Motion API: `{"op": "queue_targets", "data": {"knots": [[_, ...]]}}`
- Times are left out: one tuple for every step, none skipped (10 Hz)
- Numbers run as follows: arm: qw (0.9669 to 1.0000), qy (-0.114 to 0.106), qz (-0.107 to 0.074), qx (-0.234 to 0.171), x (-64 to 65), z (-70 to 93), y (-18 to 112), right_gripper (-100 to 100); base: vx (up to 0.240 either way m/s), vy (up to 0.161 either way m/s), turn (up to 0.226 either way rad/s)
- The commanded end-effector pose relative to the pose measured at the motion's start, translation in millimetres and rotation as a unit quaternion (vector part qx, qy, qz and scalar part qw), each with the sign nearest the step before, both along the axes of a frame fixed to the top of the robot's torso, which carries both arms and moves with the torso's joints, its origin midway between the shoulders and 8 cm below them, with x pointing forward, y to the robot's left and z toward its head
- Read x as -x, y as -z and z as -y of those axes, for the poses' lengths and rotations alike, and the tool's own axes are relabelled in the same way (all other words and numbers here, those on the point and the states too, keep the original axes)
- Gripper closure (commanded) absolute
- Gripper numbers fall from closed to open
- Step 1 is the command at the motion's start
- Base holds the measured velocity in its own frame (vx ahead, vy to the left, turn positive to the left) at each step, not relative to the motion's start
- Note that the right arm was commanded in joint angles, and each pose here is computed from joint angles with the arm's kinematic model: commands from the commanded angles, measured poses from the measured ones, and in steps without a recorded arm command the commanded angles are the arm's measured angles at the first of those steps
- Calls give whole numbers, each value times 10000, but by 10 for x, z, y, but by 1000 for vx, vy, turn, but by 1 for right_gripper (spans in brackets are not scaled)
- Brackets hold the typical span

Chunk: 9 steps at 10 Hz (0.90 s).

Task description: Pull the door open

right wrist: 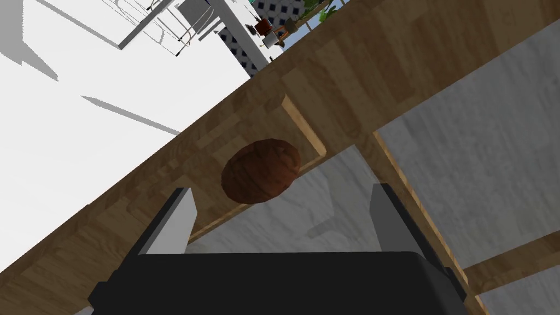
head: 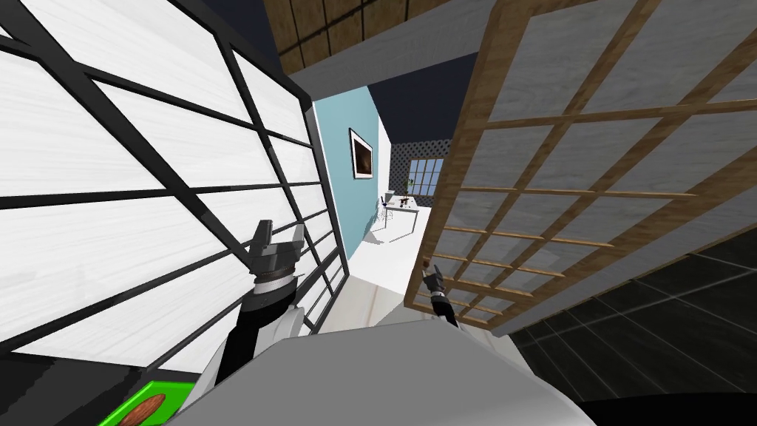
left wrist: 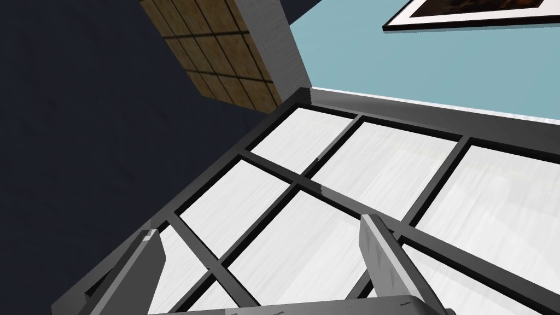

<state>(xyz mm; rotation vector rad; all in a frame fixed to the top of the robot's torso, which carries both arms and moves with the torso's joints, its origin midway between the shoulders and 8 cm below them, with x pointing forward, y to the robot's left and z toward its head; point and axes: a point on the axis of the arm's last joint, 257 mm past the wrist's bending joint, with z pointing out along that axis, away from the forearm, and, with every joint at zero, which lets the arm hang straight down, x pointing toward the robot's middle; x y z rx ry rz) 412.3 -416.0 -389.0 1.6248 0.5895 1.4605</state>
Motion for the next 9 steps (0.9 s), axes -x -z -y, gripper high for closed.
{"op": "queue_targets", "data": {"knots": [[9992,47,104,-377,-25,-27,4,-100,-83,-24,86],[9988,43,129,-460,-25,-27,4,-100,-63,-18,29],[9972,74,202,-719,-43,-44,8,-100,-63,-18,48],[9970,73,211,-746,-43,-44,8,-100,-46,-18,24],[9942,102,294,-1033,-61,-61,12,-100,-53,-11,42],[9915,135,355,-1246,-78,-79,16,-100,-79,-10,88],[9905,132,378,-1319,-78,-79,16,-100,-67,-10,27],[9864,162,453,-1574,-96,-97,21,-100,-65,-18,35],[9858,160,462,-1604,-96,-97,21,-100,-47,-17,31]]}}
